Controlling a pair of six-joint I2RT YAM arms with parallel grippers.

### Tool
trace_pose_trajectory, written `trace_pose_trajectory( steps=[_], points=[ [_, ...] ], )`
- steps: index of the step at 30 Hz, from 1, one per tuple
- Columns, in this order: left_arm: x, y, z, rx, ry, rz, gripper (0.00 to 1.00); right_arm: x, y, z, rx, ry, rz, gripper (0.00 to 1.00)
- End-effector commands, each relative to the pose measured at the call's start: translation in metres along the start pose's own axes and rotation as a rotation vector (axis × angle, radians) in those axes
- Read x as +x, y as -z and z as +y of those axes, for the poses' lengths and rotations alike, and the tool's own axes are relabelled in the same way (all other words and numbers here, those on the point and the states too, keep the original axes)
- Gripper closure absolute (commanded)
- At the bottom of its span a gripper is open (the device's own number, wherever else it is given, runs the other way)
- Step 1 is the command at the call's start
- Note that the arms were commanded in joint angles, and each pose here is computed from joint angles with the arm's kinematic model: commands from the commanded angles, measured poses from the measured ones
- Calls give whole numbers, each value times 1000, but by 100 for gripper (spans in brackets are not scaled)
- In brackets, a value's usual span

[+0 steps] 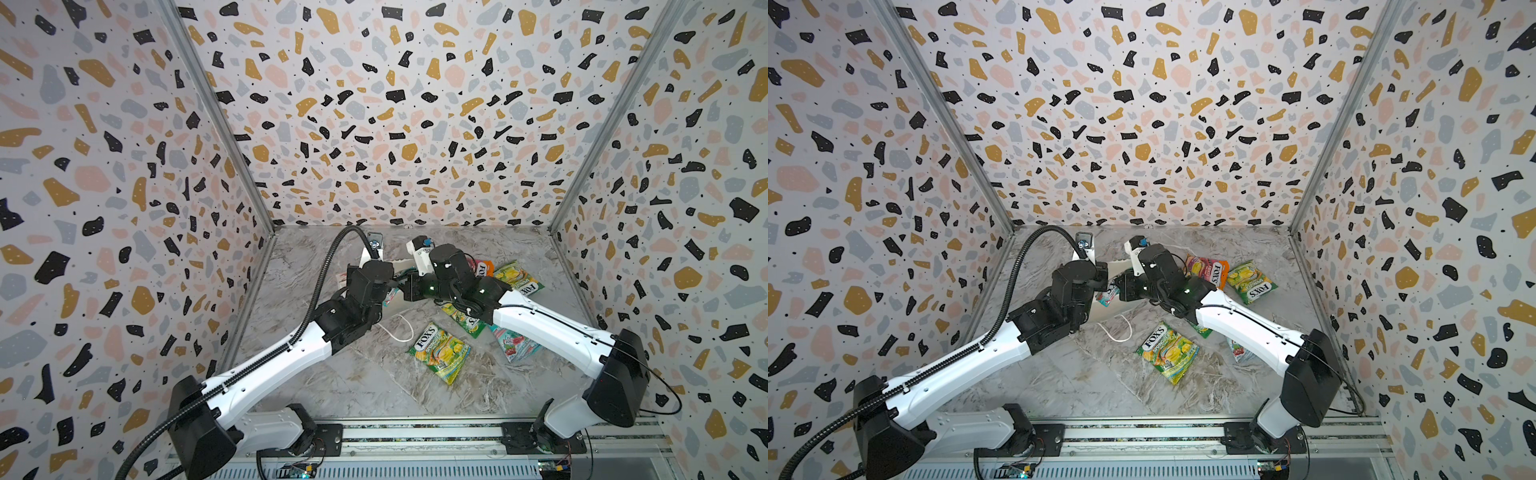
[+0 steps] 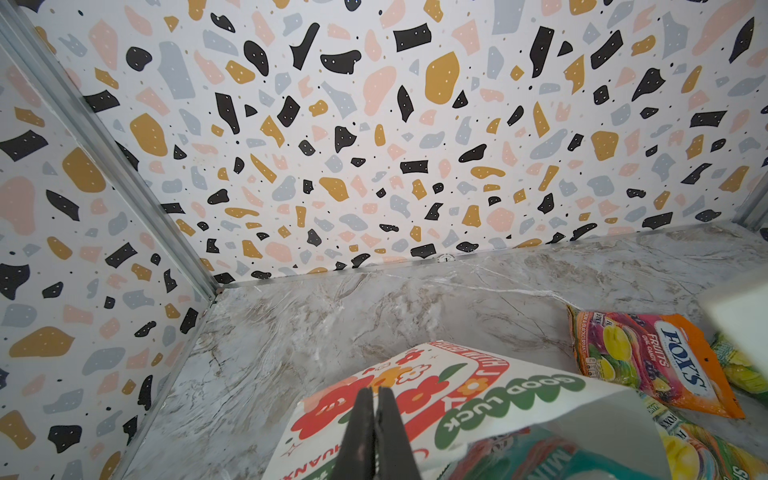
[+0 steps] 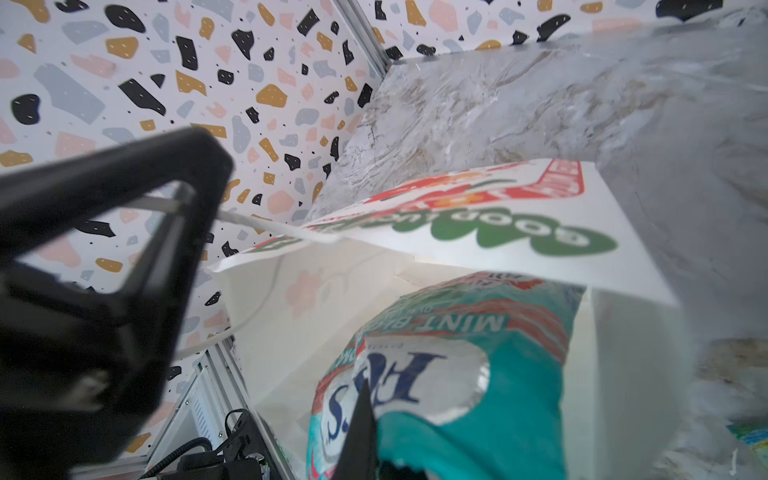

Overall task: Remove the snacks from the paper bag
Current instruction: 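Pull the teal packet out with the right gripper while the left lifts the bag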

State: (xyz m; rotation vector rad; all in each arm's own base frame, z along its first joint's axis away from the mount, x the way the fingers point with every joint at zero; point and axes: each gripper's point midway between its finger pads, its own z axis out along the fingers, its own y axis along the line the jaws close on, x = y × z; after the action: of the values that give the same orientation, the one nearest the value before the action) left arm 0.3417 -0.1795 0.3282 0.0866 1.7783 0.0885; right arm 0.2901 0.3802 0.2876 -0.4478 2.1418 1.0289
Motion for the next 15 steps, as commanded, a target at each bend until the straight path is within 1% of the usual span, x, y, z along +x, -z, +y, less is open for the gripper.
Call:
trace_pose_trajectory(
  steps=[1, 10, 15],
  points=[
    [-9, 4, 9, -30, 17, -34, 100, -52, 42, 31, -43, 78, -157, 100],
    [-9, 4, 10, -38, 11, -31, 100, -99, 103, 45, -18, 139, -337, 100],
    [-8, 3, 9, -37, 9, -30, 100, -120, 132, 27, 66, 117, -425, 100]
  ],
)
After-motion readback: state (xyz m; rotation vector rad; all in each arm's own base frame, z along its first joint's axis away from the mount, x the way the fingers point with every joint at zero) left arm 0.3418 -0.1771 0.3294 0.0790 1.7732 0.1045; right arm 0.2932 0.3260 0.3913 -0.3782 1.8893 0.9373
